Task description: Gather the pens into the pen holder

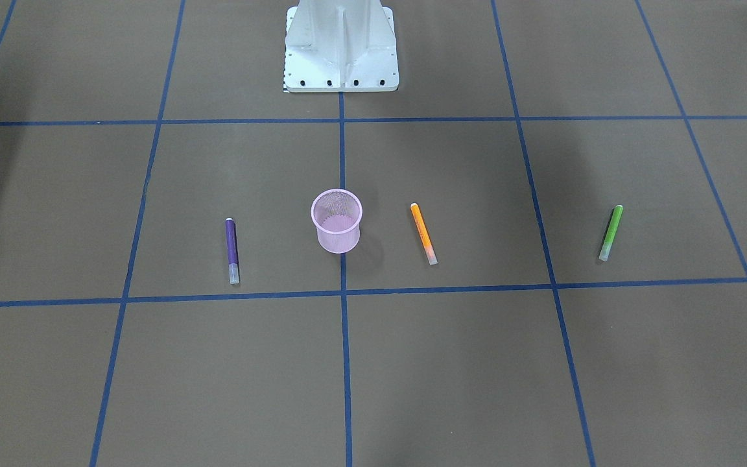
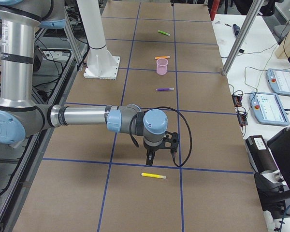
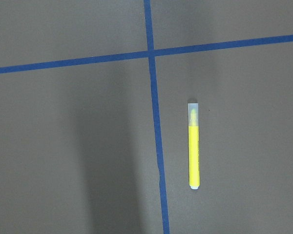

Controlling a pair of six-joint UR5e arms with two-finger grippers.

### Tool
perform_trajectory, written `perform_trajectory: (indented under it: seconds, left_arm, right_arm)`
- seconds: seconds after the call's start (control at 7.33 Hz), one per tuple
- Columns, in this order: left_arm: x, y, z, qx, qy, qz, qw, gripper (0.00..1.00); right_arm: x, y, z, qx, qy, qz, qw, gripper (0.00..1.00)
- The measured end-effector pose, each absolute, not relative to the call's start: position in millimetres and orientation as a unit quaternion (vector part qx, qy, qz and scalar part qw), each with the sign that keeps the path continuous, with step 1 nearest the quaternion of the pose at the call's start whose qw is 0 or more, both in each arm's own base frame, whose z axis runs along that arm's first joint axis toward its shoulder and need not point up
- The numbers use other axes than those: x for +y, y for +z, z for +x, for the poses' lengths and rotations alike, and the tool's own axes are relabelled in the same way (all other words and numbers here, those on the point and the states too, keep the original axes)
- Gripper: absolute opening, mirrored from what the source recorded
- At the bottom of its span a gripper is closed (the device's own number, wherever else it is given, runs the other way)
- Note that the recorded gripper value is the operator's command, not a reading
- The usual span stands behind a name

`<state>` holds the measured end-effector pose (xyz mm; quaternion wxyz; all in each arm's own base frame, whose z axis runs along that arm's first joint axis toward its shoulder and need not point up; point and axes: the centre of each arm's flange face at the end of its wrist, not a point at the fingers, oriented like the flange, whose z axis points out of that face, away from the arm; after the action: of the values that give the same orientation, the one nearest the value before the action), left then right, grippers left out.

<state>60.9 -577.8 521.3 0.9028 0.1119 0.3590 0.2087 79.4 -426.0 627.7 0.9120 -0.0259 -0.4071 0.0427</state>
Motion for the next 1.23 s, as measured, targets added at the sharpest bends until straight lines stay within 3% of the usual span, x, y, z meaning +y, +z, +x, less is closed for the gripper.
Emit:
perform_trajectory:
  seconds: [0.82,1.23]
  left_arm:
    - [-558,508,175,0.395,0.173,0.106,0.896,0.99]
    - [-529,535,230,0.393,0.144,0.124,0.900,0.99]
  right_arm:
    - [-426,628,79,-0.407,0.042,-0.026,0.912,1.00]
    - [-425,629,79,-0.407,0.039,-0.026,0.912,1.00]
